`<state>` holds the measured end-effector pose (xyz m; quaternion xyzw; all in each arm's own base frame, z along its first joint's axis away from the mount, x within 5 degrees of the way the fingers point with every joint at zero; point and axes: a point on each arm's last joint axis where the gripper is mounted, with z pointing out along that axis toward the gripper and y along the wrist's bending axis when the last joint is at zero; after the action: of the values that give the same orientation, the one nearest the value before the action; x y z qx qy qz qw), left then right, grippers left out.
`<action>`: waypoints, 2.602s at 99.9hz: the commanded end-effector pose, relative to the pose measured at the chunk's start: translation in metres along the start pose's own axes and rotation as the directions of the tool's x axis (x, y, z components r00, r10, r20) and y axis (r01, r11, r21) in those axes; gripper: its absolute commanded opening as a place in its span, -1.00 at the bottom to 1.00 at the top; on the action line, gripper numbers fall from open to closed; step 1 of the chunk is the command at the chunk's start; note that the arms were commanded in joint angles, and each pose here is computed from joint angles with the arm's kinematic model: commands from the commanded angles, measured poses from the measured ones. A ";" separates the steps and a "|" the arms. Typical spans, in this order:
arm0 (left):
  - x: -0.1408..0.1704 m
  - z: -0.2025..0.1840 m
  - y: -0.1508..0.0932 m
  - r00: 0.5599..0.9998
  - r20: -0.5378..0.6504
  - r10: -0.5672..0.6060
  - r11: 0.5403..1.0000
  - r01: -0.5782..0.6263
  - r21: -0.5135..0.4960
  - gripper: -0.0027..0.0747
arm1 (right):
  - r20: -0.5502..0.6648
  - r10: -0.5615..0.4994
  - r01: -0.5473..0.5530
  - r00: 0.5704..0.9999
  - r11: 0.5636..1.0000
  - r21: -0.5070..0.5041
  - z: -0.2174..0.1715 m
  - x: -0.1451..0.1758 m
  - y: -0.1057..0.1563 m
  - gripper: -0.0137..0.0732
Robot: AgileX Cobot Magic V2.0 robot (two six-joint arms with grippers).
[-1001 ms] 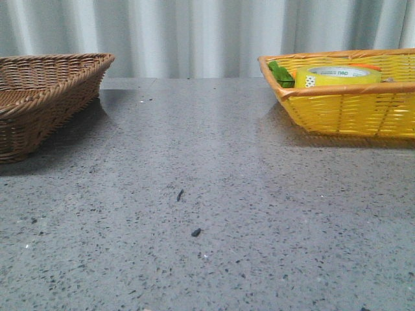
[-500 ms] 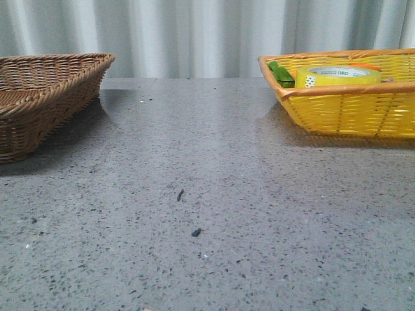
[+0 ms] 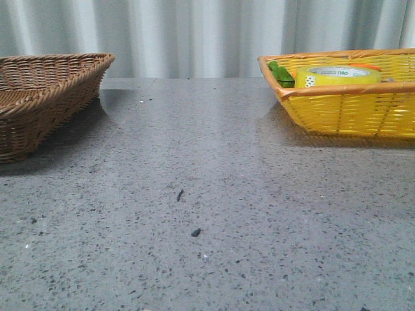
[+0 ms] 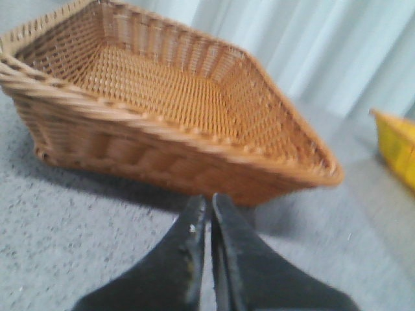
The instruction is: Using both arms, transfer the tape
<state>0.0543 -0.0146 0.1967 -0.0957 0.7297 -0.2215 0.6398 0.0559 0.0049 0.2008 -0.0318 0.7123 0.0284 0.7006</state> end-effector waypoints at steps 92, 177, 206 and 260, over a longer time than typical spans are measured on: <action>-0.014 -0.003 0.001 0.974 0.180 -0.136 0.991 0.133 0.028 -0.98 | 0.084 0.117 -0.117 0.990 0.993 -0.003 -0.001 -0.001 0.000 -0.83; -0.139 0.030 -0.088 0.979 -0.156 0.129 0.980 -0.101 0.174 0.04 | -0.267 0.205 -0.256 0.942 0.951 -0.175 0.055 -0.208 0.020 0.04; -0.146 0.031 -0.098 0.977 -0.164 0.136 0.968 -0.097 0.230 0.04 | -0.518 0.031 -0.193 0.855 0.946 -0.261 0.158 -0.257 0.027 0.26; -0.144 0.030 -0.100 0.975 -0.200 0.097 0.968 -0.045 0.249 0.04 | -0.760 -0.158 -0.075 0.630 0.962 -0.263 0.320 -0.181 0.037 0.26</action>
<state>0.0913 -0.0484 0.3510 0.0449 0.7883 -0.2799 0.5461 0.3677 0.0685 0.3666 -0.1415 0.9427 0.1187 0.2778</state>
